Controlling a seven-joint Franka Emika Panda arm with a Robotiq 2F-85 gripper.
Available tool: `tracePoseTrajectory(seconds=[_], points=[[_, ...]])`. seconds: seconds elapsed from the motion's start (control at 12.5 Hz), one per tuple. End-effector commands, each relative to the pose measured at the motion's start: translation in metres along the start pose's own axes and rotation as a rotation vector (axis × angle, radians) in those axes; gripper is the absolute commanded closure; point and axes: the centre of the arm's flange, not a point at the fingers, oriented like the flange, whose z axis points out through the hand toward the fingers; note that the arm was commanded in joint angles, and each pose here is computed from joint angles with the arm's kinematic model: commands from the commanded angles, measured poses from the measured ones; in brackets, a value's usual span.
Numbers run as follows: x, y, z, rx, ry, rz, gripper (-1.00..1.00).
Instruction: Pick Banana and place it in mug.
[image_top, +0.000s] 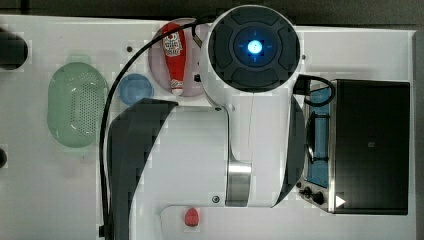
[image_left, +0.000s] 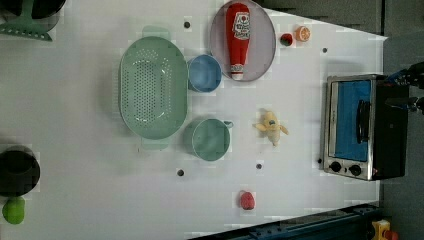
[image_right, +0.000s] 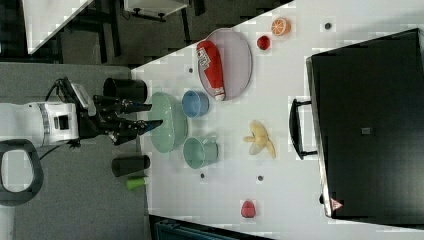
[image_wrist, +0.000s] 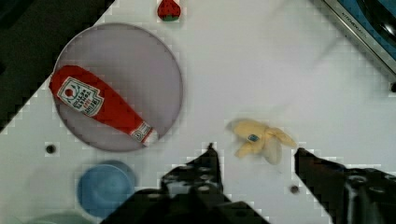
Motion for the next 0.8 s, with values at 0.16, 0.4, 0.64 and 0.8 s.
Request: tracePoseTrajectory(seconds=[0.16, 0.4, 0.64, 0.8], points=[[-0.04, 0.083, -0.059, 0.004, -0.04, 0.005, -0.82], [-0.04, 0.078, -0.001, -0.067, -0.111, -0.02, -1.0], [-0.035, 0.067, 0.081, -0.105, -0.147, -0.054, -1.0], [-0.035, 0.059, 0.136, -0.092, -0.134, -0.118, -1.0]])
